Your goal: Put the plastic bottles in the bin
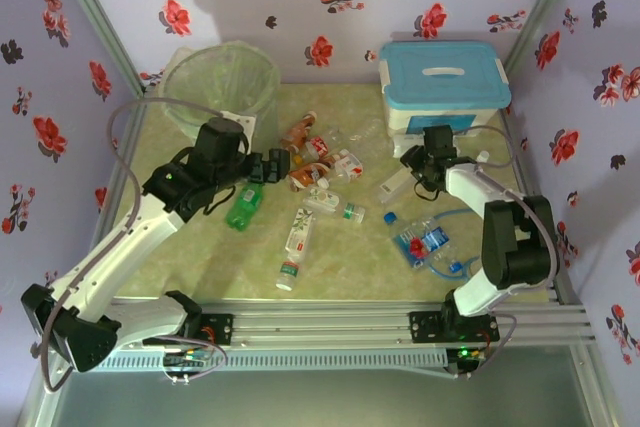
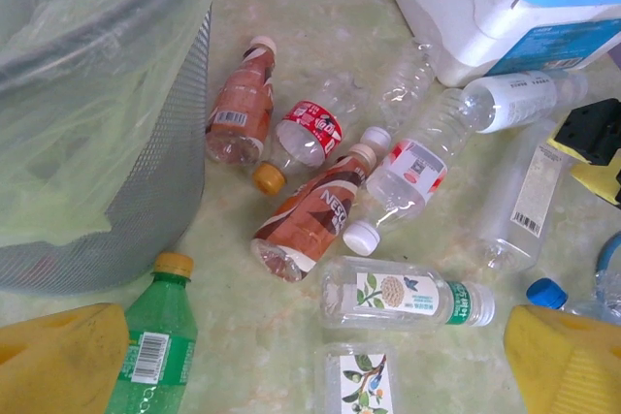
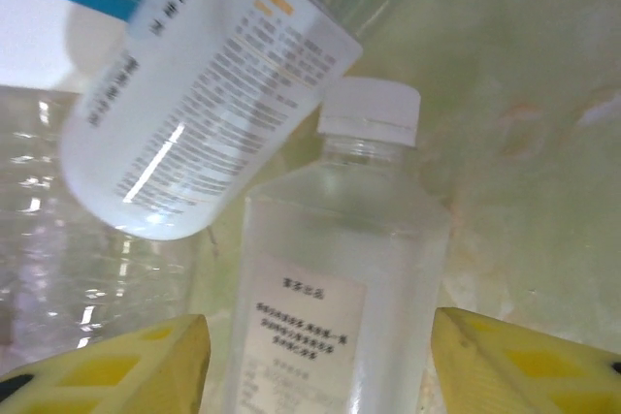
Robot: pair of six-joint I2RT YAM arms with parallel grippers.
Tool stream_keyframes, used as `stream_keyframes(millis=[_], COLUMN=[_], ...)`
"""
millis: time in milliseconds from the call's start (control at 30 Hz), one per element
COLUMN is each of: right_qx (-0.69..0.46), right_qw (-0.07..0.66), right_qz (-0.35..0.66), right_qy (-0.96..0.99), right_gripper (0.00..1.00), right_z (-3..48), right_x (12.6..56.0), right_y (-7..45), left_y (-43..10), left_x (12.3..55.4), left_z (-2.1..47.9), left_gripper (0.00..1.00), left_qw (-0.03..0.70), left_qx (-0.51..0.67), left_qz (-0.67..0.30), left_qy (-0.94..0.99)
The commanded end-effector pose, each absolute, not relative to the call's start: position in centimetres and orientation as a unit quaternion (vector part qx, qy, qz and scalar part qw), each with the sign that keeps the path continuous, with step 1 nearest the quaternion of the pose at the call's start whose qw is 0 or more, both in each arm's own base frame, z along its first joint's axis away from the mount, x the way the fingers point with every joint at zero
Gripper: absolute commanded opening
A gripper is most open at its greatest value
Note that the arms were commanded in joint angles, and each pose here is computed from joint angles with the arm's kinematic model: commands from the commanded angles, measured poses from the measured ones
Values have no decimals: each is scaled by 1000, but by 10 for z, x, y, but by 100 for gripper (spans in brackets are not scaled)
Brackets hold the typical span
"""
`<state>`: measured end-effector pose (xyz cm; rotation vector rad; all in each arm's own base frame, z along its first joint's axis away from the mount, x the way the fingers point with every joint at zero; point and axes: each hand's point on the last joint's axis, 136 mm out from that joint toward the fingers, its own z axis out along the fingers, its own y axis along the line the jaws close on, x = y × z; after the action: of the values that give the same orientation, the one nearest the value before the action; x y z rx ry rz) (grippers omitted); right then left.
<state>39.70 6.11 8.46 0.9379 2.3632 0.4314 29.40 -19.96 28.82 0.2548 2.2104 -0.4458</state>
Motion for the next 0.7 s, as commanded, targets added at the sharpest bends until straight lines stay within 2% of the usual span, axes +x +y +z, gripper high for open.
stream_keyframes(millis=[0,133,233,467,667], right_qx=[346,343,342,352,352], right_qw=[276,255,257,238,236], right_qz=[142,153,149,129,130], right_qy=[885,891,891,896,896], right_gripper=[63,82,91,91,84], right_z=[85,77,72,48,40], right_x=[388,388,392,398,400], right_y=[53,60,64,62,70], left_y=[-210,-214,-214,-210,-210], left_x=[296,297,296,292,292], left_z=[306,303,303,303,302], left_gripper=[100,100,100,100,100], left_qw=[438,434,434,438,437], left_qx=[107,111,112,107,105], left_qz=[-196,-197,-196,-199,-198], left_qy=[871,872,872,870,871])
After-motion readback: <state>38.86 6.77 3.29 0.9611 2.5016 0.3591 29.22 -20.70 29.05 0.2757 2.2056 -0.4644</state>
